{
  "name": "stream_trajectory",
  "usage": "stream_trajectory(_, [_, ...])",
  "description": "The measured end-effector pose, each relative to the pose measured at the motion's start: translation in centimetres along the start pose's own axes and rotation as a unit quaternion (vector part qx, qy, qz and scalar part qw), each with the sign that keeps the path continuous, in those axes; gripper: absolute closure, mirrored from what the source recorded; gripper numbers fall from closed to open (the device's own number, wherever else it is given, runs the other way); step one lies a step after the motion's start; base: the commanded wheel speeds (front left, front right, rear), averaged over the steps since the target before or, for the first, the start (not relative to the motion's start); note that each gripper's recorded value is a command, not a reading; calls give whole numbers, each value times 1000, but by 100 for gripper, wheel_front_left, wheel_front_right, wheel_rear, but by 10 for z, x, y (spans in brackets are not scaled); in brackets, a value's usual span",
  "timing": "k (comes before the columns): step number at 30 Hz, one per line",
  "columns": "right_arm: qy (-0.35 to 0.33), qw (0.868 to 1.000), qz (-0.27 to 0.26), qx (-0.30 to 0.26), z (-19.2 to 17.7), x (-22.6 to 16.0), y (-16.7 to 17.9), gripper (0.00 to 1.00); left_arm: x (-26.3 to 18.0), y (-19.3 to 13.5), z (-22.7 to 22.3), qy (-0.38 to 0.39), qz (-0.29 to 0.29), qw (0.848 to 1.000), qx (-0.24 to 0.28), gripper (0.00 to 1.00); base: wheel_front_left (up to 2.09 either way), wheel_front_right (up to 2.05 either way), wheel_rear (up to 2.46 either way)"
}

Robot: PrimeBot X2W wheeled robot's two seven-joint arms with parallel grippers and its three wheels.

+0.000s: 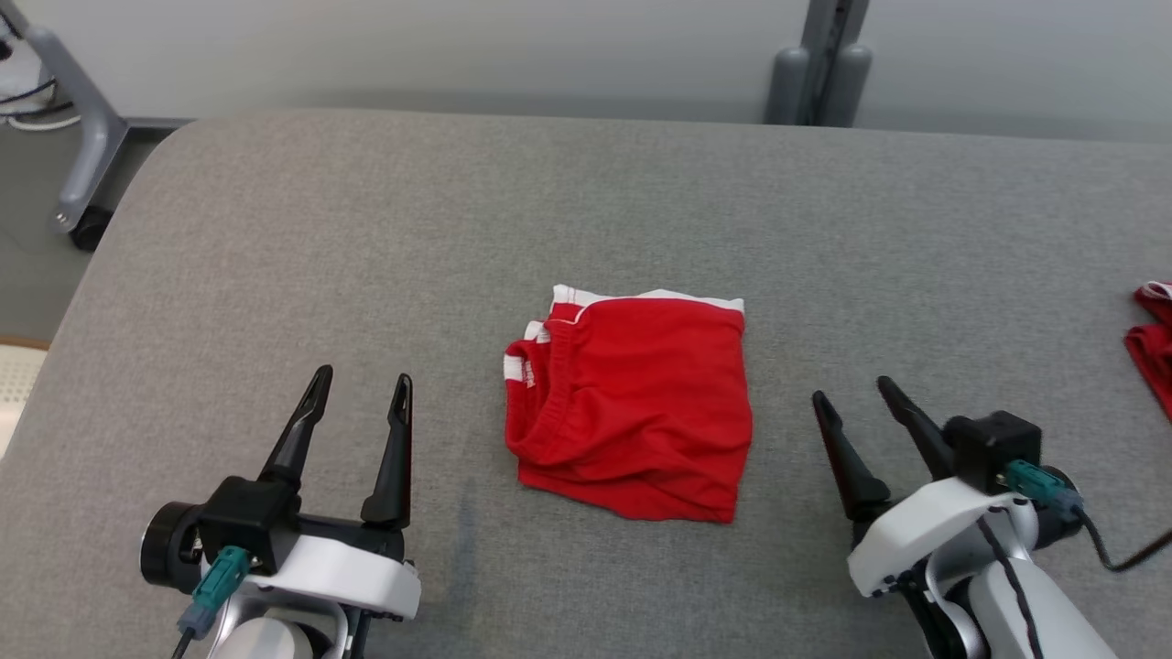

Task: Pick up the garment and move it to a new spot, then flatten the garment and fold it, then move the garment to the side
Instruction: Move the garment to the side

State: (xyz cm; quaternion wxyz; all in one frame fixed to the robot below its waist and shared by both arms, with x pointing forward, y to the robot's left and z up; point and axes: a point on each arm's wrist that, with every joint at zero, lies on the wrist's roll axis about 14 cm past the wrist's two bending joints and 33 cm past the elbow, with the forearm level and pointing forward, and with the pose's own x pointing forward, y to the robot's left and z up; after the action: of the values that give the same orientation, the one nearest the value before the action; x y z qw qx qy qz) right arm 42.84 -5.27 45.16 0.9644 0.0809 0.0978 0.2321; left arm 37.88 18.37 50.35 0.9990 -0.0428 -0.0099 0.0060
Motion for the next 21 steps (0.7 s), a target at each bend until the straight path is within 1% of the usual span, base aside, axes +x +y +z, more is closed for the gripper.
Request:
stream_trajectory(5, [56, 997, 52, 17, -31, 23, 30, 0, 3, 8, -8, 7, 12, 1000, 0, 0, 0, 0, 0])
stream_trajectory(9, [126, 987, 91, 31, -63, 32, 53, 0, 4, 14, -14, 13, 22, 1000, 0, 0, 0, 0, 0])
stream_trajectory(10, [140, 985, 97, 31, -69, 33, 56, 0, 4, 15, -15, 14, 24, 1000, 0, 0, 0, 0, 0])
stream_trajectory(16, [172, 978, 109, 37, -79, 39, 58, 0, 5, 20, -21, 19, 30, 999, 1, 0, 0, 0, 0])
stream_trajectory(17, [173, 978, 111, 37, -79, 40, 58, 5, 6, 20, -20, 18, 30, 999, 1, 0, 0, 0, 0])
stream_trajectory(18, [175, 977, 113, 37, -79, 40, 59, 58, 6, 20, -20, 16, 31, 999, 0, 0, 0, 0, 0])
stream_trajectory(19, [177, 977, 115, 40, -79, 40, 60, 81, 6, 20, -20, 17, 31, 999, 0, 0, 0, 0, 0])
stream_trajectory(20, [177, 977, 116, 37, -79, 41, 59, 100, 7, 20, -21, 18, 30, 999, 0, 0, 0, 0, 0])
stream_trajectory(21, [178, 976, 117, 36, -78, 41, 59, 100, 7, 20, -21, 17, 29, 999, 0, 0, 0, 0, 0])
